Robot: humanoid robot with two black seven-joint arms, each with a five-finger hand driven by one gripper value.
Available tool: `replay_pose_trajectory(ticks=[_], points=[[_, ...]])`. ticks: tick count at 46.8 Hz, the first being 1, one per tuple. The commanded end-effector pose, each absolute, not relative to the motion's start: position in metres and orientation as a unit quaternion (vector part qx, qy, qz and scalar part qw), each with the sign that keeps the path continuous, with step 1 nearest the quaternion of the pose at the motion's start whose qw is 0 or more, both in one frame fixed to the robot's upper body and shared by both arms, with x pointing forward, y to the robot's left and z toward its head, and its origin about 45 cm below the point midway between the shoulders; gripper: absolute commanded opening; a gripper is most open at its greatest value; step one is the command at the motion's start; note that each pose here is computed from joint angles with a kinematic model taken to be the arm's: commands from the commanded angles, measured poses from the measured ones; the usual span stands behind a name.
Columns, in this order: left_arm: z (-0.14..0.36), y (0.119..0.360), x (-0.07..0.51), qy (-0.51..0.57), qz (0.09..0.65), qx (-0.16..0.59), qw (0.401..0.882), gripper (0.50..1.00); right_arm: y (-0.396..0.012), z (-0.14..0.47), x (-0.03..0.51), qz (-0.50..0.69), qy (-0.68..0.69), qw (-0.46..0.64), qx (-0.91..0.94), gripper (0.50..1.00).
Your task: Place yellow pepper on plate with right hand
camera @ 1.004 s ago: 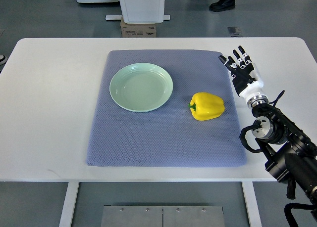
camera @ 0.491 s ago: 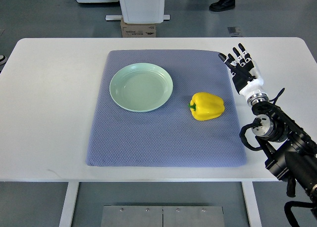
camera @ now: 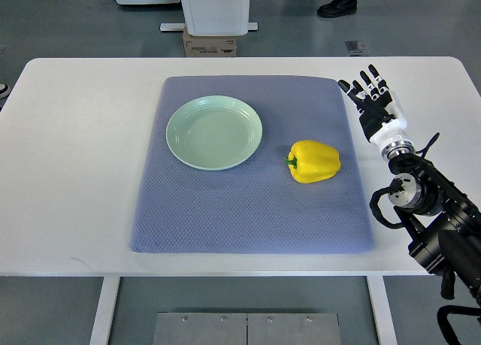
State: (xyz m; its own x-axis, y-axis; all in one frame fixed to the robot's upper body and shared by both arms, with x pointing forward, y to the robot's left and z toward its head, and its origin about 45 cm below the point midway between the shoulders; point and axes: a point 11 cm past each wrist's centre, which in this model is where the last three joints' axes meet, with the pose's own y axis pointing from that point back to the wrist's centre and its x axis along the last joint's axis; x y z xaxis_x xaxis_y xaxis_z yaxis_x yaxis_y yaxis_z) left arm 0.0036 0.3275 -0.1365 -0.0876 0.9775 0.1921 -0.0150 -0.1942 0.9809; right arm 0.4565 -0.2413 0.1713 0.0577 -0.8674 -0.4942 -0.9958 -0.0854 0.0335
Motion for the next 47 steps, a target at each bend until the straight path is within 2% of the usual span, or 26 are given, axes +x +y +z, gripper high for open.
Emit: replay_pose_trajectory(ticks=[1, 47], points=[[-0.136, 0.328, 0.004, 0.464, 0.573, 0.518, 0.433, 1.000, -0.242, 0.172, 0.457, 0.198, 0.657, 0.161, -0.709, 1.000], [-0.136, 0.328, 0.004, 0.464, 0.573, 0.518, 0.433, 1.000, -0.257, 0.167, 0.451, 0.161, 0.638, 0.106, -0.745, 1.000]])
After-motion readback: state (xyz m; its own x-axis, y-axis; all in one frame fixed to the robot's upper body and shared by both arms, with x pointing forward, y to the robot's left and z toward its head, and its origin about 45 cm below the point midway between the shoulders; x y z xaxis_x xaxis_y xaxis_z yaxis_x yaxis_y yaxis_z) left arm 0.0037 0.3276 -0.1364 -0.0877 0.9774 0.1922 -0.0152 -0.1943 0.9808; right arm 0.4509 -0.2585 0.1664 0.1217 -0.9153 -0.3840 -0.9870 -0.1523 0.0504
